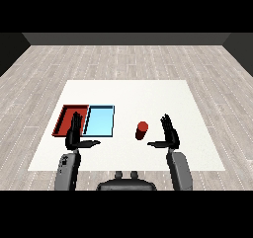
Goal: Pick the red can and put it in the red box
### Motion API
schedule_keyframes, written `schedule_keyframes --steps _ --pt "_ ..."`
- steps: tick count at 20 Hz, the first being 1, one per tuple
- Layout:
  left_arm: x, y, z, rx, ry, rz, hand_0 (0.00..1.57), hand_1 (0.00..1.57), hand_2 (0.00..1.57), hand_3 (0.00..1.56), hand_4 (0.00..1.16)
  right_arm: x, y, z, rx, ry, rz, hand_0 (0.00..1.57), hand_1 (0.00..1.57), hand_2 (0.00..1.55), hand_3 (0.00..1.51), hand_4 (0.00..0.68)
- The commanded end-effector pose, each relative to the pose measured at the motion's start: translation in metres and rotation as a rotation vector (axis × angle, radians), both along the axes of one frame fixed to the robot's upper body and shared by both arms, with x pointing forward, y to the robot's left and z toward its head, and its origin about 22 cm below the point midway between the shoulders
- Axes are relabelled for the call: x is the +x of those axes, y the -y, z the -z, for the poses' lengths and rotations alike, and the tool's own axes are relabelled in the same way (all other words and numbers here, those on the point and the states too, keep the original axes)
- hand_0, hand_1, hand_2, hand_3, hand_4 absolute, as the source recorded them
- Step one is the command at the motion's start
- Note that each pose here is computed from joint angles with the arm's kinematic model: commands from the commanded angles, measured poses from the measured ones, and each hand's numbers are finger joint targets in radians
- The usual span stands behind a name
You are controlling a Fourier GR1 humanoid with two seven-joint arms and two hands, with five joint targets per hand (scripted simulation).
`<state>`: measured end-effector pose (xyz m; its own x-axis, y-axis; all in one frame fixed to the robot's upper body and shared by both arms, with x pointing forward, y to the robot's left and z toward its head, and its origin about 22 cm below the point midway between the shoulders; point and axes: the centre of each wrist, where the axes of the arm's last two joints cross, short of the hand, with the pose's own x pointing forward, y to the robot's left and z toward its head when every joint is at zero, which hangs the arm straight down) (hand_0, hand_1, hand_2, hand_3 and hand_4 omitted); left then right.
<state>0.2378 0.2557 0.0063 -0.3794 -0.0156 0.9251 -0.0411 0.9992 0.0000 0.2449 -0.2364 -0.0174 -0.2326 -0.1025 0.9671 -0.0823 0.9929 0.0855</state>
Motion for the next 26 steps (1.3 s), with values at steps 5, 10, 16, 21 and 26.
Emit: schedule_keyframes --steps 5,10,16,21,26 --pt "-0.0068 0.015 -0.006 -0.019 0.016 0.002 0.0 0.0 0.0 0.0 0.0 0.024 -0.037 0.021 0.047 -0.042 -0.013 0.0 0.0 0.0 0.0 0.0" --pt "-0.0002 0.003 0.003 -0.04 0.008 0.008 0.0 0.0 0.0 0.0 0.0 0.026 -0.045 0.015 0.099 -0.044 -0.02 0.0 0.0 0.0 0.0 0.0" --pt "-0.0049 0.0 -0.011 -0.022 0.018 0.022 0.0 0.0 0.0 0.0 0.0 0.031 -0.037 0.033 0.107 -0.058 -0.04 0.0 0.0 0.0 0.0 0.0" --pt "0.0077 0.002 0.0 -0.02 0.029 -0.003 0.0 0.0 0.0 0.0 0.0 0.018 -0.023 0.037 0.151 -0.082 -0.025 0.0 0.0 0.0 0.0 0.0" --pt "0.0042 -0.016 0.001 -0.045 0.009 0.021 0.0 0.0 0.0 0.0 0.0 0.03 -0.039 0.062 0.127 -0.069 -0.033 0.0 0.0 0.0 0.0 0.0"
